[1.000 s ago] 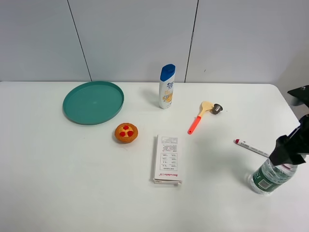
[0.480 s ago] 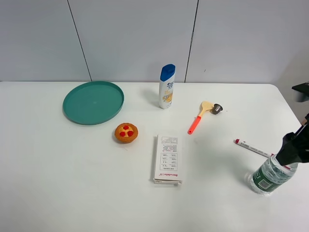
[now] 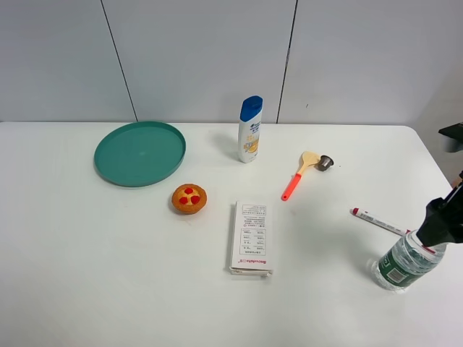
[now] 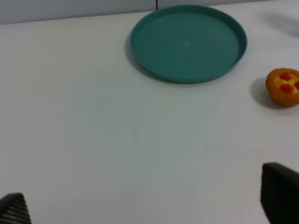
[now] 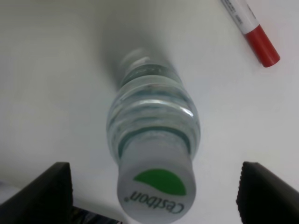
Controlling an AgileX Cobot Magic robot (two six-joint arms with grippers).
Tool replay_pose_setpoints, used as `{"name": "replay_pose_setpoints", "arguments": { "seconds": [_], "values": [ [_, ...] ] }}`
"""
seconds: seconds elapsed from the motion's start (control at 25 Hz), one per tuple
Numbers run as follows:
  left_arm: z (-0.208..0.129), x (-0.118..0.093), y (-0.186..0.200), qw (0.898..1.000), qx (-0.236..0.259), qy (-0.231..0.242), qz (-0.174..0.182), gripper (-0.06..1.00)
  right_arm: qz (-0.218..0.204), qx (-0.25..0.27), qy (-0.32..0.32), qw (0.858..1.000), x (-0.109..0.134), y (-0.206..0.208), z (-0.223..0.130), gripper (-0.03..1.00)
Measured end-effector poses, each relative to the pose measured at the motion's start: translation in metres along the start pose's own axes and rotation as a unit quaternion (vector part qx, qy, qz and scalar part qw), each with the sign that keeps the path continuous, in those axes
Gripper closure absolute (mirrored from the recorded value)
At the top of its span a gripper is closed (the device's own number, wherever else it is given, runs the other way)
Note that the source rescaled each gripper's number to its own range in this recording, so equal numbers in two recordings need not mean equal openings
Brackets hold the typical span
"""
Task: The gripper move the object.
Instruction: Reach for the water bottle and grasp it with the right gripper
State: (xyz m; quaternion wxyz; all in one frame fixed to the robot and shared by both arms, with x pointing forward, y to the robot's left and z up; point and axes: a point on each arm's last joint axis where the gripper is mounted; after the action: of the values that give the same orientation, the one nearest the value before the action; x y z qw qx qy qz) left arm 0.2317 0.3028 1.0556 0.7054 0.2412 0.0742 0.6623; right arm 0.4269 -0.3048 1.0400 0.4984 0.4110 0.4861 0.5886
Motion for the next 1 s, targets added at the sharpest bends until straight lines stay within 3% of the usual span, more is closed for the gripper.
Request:
{"name": "replay_pose_setpoints", "arguments": {
  "seconds": [0.44,0.72,1.0],
  "values": [
    [0.0,0.0,0.0,1.0,0.0,0.0,0.0,-0.06,-0.002,-0.01,0.0,1.0,-0.0004,0.0,0.0018,0.41],
    [0.0,0.0,0.0,1.0,0.0,0.0,0.0,-0.06,-0.002,-0.009,0.0,1.0,-0.0004,0.0,0.0016,0.61],
    [0.0,0.0,0.0,1.0,0.0,0.0,0.0,-0.06,0.001,0.005,0.0,1.0,-0.0001,-0.0013,0.0003,0.64]
  ]
}}
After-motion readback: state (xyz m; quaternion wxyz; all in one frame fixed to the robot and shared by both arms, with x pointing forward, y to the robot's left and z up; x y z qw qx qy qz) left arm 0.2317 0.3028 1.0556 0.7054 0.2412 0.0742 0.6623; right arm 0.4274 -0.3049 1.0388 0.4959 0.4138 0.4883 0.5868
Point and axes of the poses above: a point on each arm's last joint axis where the gripper is mounted, y pointing back along that axis away from the gripper, x along the wrist's bending axis when the last joint is at zero, z = x × y, and after that the axes turned 13 degrees about -y, right-handed
